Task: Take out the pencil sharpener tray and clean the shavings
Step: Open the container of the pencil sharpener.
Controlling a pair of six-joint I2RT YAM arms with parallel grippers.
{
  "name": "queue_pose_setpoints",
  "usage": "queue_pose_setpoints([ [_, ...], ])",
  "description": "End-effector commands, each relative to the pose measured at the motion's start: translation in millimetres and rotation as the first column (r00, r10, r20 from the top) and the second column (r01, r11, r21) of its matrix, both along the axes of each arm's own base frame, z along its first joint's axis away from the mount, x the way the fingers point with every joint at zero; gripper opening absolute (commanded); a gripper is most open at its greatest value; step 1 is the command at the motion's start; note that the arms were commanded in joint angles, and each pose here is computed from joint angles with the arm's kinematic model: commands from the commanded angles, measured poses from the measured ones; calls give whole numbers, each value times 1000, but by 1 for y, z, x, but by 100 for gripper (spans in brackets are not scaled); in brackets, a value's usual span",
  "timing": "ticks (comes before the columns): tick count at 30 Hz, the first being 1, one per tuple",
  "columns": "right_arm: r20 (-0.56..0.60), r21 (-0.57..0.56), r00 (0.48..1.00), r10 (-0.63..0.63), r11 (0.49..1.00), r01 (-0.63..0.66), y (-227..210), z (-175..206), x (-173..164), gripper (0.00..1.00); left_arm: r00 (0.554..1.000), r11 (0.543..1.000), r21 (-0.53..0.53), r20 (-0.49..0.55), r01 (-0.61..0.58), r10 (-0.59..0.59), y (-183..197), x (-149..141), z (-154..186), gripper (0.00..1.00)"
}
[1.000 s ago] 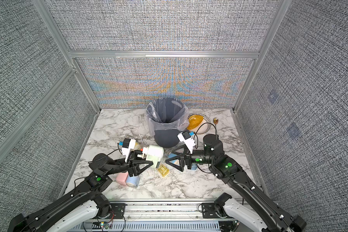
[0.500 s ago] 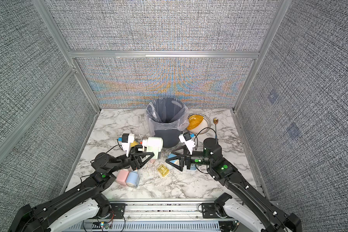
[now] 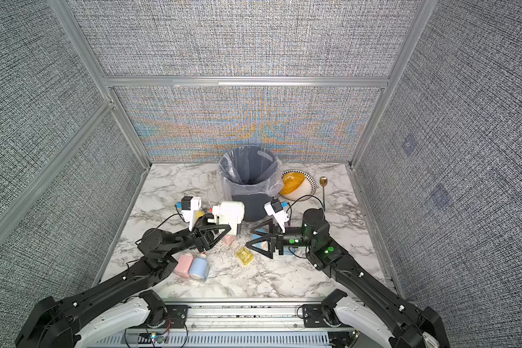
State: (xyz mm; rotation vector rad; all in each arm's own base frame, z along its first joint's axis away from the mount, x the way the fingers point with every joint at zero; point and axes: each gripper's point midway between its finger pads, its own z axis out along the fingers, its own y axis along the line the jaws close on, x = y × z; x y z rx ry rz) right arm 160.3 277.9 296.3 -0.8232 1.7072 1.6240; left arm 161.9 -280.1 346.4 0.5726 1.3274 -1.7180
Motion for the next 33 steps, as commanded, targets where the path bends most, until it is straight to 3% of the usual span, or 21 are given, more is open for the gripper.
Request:
queue_pose_setpoints([
  [1,37,58,999,23,998,-25,5,20,-3,98,999,997,-72,44,17,-13,4,-5,18,0],
  [14,112,79,990,87,992,-96,24,49,-14,92,998,994,-95,33,58,-55,4,-9,18,0],
  [22,177,74,984,-6,997,-7,23,75,1,86,997,994,-86,29,71,-69,5,-14,12,0],
  [33,139,78,985,98,991,-110,32,68,-6,76,997,994,-83,35,69,-66,7,-15,12,0],
])
